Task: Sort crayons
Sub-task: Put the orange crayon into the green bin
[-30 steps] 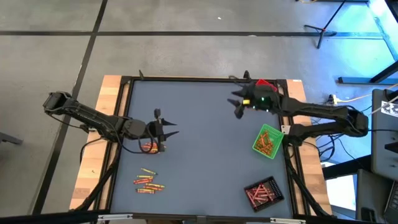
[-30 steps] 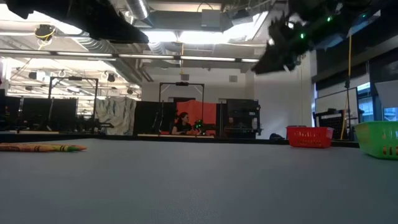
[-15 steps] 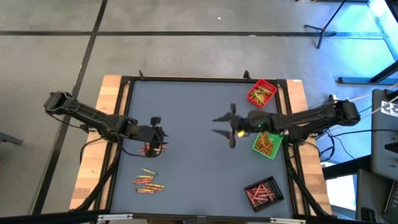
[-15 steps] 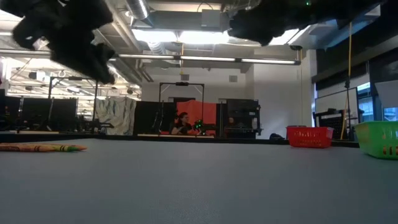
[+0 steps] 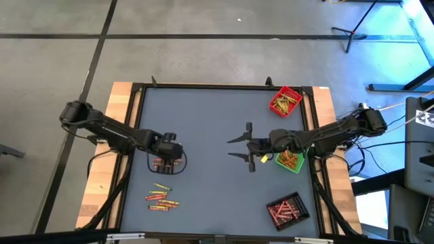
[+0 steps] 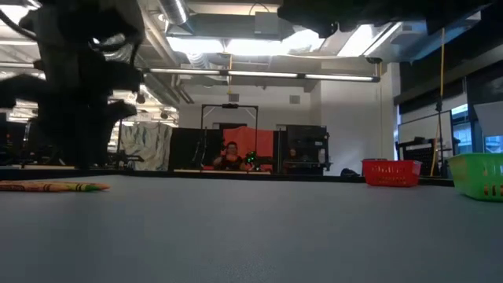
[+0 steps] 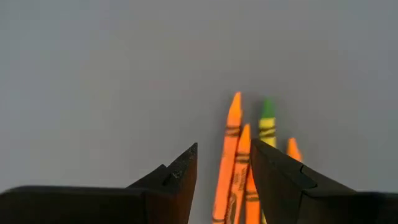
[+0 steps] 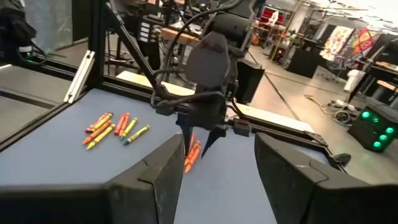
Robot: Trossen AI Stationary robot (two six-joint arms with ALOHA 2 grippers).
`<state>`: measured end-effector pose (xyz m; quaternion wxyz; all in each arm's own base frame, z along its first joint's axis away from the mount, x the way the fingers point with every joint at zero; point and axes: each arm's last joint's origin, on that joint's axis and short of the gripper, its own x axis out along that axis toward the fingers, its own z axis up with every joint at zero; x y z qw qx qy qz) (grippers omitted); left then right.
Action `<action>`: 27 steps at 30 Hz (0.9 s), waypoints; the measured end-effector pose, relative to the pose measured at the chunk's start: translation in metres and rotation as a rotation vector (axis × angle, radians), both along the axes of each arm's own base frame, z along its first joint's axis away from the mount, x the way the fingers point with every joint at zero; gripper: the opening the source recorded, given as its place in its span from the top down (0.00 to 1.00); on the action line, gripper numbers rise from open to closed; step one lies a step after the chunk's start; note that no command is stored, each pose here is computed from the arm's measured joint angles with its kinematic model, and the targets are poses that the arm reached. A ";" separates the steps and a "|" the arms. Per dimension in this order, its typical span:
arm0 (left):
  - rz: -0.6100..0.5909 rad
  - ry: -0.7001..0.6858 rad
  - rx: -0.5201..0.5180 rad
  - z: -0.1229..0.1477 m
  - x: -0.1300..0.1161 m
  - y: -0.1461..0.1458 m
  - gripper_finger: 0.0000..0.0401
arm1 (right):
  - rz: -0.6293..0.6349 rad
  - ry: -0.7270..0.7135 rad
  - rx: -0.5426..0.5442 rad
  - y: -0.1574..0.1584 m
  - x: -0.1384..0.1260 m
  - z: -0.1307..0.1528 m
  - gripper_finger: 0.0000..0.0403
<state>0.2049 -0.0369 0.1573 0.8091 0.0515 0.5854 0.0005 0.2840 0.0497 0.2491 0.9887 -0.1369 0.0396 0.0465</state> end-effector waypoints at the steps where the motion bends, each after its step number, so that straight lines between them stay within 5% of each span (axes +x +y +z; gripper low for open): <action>1: 0.007 0.019 0.003 -0.003 0.001 0.001 0.67 | 0.001 0.004 0.000 0.000 0.000 0.000 0.51; 27: 0.008 0.066 -0.067 -0.007 0.008 0.010 0.67 | 0.008 0.020 0.000 0.000 0.000 -0.002 0.51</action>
